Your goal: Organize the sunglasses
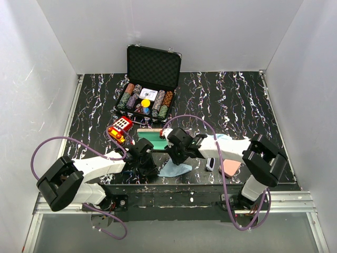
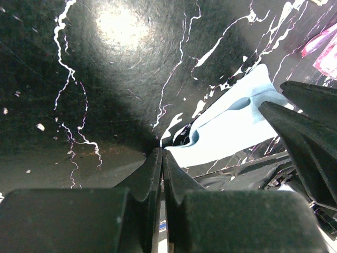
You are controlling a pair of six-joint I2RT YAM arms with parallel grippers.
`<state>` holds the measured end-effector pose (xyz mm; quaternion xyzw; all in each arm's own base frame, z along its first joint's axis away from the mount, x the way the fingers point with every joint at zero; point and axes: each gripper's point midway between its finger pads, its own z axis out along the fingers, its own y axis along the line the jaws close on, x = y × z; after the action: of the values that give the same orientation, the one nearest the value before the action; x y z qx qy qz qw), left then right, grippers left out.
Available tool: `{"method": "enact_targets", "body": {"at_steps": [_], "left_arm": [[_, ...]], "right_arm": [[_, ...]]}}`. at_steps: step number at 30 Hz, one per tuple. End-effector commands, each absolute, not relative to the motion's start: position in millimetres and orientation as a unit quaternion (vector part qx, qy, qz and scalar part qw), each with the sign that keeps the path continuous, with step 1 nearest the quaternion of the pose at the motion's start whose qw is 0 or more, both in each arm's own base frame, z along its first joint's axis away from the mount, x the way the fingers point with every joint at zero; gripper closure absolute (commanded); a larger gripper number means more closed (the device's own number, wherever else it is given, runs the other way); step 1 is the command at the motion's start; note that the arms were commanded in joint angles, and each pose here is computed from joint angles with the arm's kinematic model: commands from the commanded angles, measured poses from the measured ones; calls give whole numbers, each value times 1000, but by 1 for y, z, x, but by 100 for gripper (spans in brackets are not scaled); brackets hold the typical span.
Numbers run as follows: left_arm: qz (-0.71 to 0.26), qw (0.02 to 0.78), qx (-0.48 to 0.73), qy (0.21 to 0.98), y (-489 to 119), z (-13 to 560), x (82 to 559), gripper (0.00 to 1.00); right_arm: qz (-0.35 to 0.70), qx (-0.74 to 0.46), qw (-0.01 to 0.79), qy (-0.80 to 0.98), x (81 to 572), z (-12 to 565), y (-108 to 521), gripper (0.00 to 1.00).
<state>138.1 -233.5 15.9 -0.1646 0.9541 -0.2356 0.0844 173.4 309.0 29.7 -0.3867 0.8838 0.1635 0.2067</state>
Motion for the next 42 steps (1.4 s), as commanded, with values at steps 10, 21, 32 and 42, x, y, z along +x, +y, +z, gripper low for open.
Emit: {"method": "enact_targets", "body": {"at_steps": [10, 21, 32, 42], "left_arm": [[-238, 109, -166, 951, -230, 33, 144, 100], [-277, 169, -146, 935, -235, 106, 160, 100], [-318, 229, -115, 913, -222, 173, 156, 100], [-255, 294, -103, 915, -209, 168, 186, 100]], "right_arm": [[224, -392, 252, 856, 169, 66, 316, 99], [327, -382, 303, 809, 141, 154, 311, 99], [433, -364, 299, 769, 104, 204, 308, 99], [369, -335, 357, 789, 147, 191, 307, 99]]}}
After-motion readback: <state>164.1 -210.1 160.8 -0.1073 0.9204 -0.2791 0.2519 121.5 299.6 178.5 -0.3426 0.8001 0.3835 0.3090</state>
